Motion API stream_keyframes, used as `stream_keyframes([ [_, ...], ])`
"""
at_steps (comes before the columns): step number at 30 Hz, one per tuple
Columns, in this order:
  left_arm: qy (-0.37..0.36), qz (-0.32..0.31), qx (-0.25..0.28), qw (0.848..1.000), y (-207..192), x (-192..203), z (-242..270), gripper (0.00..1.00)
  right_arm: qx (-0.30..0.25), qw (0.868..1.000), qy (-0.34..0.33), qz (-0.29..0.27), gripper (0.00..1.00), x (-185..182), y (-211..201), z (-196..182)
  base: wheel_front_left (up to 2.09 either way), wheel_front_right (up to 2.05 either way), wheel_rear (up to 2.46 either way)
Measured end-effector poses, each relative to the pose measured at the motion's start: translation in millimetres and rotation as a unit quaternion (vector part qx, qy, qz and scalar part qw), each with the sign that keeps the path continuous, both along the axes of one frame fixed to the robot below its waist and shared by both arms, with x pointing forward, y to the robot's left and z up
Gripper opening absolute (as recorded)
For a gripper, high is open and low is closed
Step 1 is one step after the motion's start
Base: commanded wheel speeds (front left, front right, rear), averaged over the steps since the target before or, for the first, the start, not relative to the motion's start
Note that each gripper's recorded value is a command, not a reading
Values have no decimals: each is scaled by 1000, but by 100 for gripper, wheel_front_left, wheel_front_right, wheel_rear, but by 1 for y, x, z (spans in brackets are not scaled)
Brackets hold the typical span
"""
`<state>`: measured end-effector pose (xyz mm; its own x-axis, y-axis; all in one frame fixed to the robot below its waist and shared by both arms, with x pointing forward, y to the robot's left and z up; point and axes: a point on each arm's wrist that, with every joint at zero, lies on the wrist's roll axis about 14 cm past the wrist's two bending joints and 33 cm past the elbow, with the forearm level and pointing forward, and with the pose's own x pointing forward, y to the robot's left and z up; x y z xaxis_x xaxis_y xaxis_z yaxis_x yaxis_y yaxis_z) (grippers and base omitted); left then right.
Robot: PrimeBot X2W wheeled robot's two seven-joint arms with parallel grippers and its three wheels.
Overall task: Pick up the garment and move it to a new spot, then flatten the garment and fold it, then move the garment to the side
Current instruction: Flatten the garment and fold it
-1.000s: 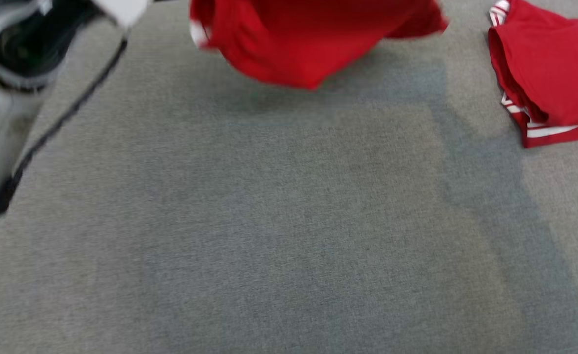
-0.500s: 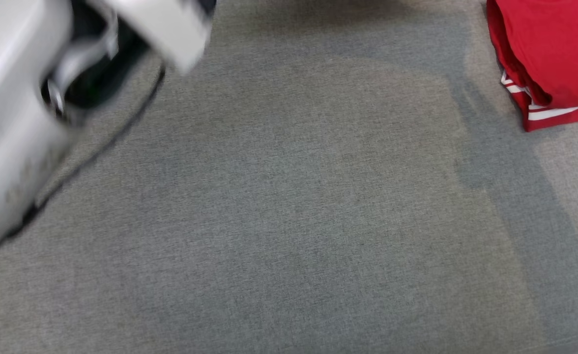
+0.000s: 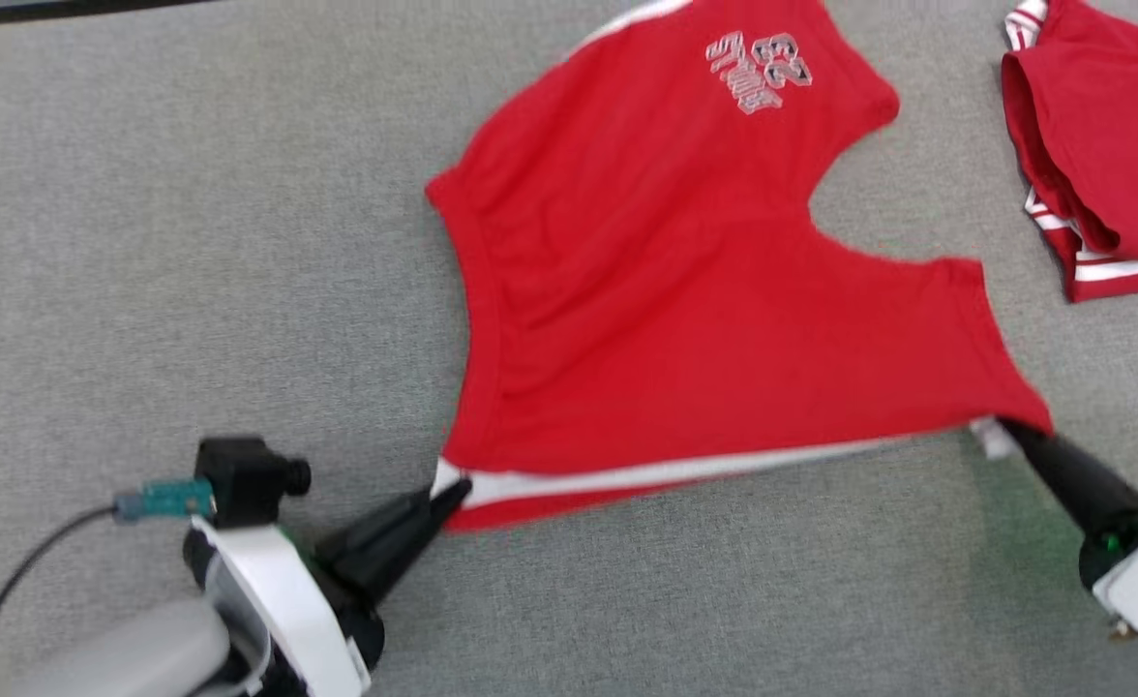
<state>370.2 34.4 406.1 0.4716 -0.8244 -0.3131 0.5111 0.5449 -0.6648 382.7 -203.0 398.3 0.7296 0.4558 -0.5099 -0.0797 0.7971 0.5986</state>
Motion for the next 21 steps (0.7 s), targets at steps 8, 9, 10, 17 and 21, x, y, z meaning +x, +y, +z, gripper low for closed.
stream_keyframes([
  [8, 35, 22, 7, 999, 15, -52, -1, 0, 28, 998, 56, 18, 0, -53, 13, -1, 0, 0, 0],
  [9, 39, 28, 9, 999, 18, -55, 1, 0, 29, 998, 55, 24, 0, -55, 14, 2, 0, 0, 0],
  [10, 46, 29, 13, 998, 22, -60, 2, 0, 31, 998, 54, 31, 0, -58, 16, 6, 0, 0, 0],
  [17, 70, 76, -24, 994, 32, -58, 31, 0, 62, 996, 33, 53, 0, -38, 28, 42, 0, 0, 0],
  [21, 99, 83, -61, 990, 25, -50, 42, 0, 62, 995, 38, 69, 0, -25, 29, 50, 0, 0, 0],
])
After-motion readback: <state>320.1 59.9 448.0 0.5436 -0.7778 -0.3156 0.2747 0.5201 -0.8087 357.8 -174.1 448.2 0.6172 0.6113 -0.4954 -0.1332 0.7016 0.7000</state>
